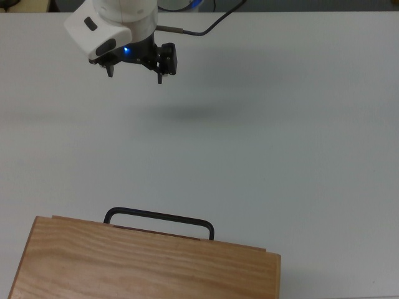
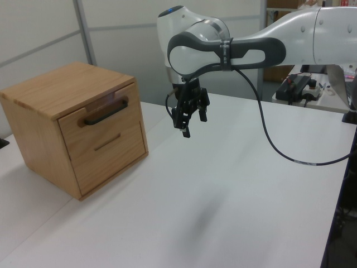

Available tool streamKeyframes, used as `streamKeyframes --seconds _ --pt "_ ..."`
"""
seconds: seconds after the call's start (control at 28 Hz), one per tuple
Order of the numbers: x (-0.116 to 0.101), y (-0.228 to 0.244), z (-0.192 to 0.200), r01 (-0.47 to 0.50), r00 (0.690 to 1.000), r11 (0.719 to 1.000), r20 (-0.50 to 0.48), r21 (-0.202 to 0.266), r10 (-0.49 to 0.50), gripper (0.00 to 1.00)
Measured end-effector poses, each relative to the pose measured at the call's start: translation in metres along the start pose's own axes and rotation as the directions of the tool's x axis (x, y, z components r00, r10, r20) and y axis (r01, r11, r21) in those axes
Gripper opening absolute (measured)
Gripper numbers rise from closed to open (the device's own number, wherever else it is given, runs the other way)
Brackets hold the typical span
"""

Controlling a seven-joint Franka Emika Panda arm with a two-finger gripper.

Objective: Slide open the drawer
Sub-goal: 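Open the gripper above the table near the wooden cabinet, then move the open gripper to the black handle of the upper drawer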

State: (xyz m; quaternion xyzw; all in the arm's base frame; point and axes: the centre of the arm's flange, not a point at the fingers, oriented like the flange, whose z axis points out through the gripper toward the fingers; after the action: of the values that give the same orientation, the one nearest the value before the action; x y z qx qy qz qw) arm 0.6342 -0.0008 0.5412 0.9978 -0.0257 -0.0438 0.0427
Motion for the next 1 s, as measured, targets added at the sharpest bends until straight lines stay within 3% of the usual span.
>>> streamKeyframes --seconds 0.18,0.43,0.57,0.79,1.0 --pt "0.000 0.008 -0.001 -0.026 1.000 1.000 -0.003 0.004 0.026 1.00" --pt "-0.001 0.024 -0.006 -0.163 0.987 0.987 -0.008 0.017 0.163 1.00" --pt "-0.002 0.023 -0.008 -0.264 0.965 0.964 -0.011 0.019 0.264 1.00" --pt "-0.005 0.023 -0.018 -0.425 0.904 0.905 -0.023 0.029 0.426 1.00" --pt "-0.007 0.022 -0.021 -0.597 0.801 0.801 -0.016 0.040 0.598 1.00"
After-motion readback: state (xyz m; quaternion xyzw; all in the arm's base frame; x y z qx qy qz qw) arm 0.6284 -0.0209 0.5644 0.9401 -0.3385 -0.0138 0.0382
